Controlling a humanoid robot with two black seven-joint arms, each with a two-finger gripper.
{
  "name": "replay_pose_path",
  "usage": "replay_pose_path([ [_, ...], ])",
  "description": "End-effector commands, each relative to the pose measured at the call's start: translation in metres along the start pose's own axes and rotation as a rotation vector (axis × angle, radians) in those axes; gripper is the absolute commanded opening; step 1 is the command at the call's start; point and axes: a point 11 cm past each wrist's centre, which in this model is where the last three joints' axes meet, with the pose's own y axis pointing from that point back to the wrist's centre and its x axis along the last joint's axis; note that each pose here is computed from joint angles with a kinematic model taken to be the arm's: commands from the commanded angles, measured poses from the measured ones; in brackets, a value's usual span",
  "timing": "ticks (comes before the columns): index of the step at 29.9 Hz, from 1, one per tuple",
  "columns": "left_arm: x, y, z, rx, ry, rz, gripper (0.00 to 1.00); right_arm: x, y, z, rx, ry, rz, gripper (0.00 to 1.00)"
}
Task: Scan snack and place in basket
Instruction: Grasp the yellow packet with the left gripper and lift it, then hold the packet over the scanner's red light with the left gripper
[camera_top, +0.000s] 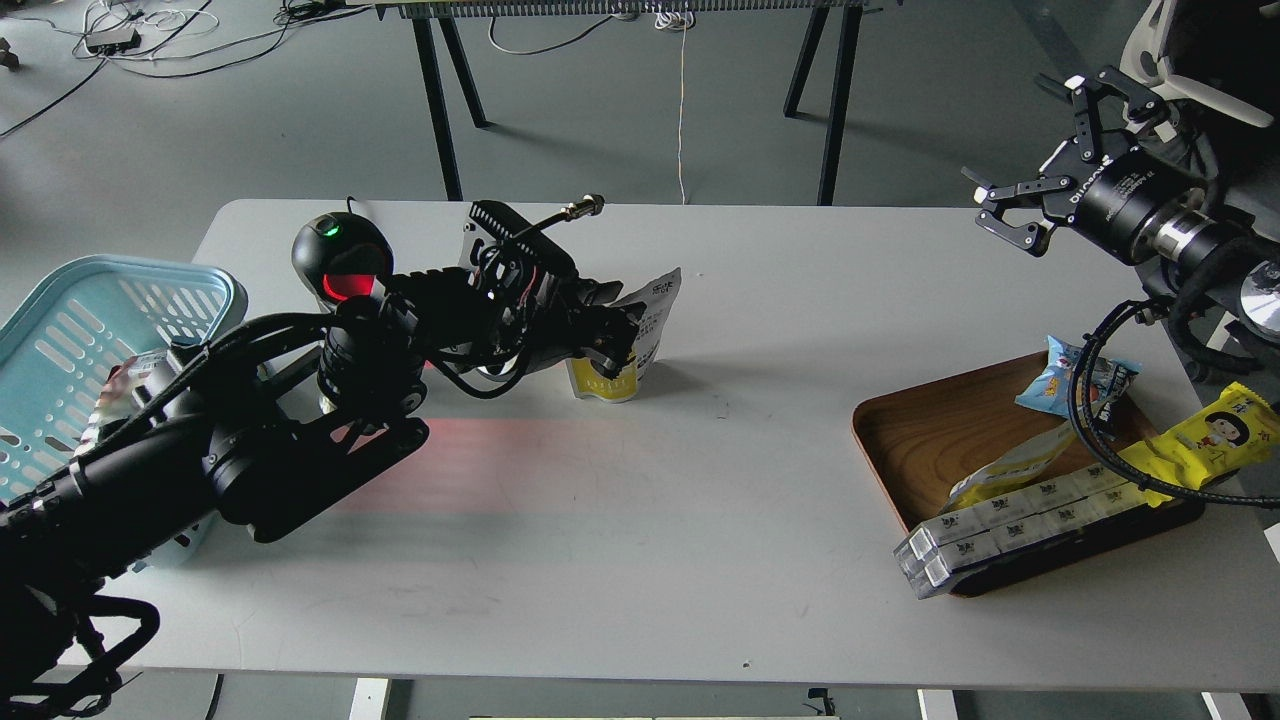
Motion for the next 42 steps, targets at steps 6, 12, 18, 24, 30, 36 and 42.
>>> replay_pose_path([
  [6, -0.002, 0.001, 0.003, -0.009, -0.009, -0.004, 0.0, -0.003, -0.001, -0.003, 0.004, 0.003, -0.005, 0.97],
  [12, 0.008, 0.006, 0.006, -0.029, -0.022, 0.022, 0.0, -0.002, -0.001, -0.003, 0.005, 0.004, -0.004, 0.97],
  [18, 0.043, 0.036, -0.002, -0.026, -0.088, 0.117, 0.0, -0.002, -0.001, -0.002, 0.0, 0.012, -0.003, 0.97],
  [24, 0.075, 0.078, -0.018, 0.024, -0.207, 0.188, 0.0, -0.005, -0.002, -0.004, -0.003, 0.03, -0.007, 0.97],
  [30, 0.08, 0.114, -0.046, 0.113, -0.278, 0.183, 0.0, -0.006, -0.003, -0.005, -0.002, 0.034, -0.009, 0.97],
  [36, 0.065, 0.139, -0.07, 0.165, -0.239, 0.131, 0.0, -0.01, -0.008, -0.002, -0.015, 0.053, -0.013, 0.97],
  [42, 0.05, 0.151, -0.086, 0.182, -0.167, 0.083, 0.0, -0.013, -0.01, -0.005, -0.011, 0.059, -0.017, 0.97],
])
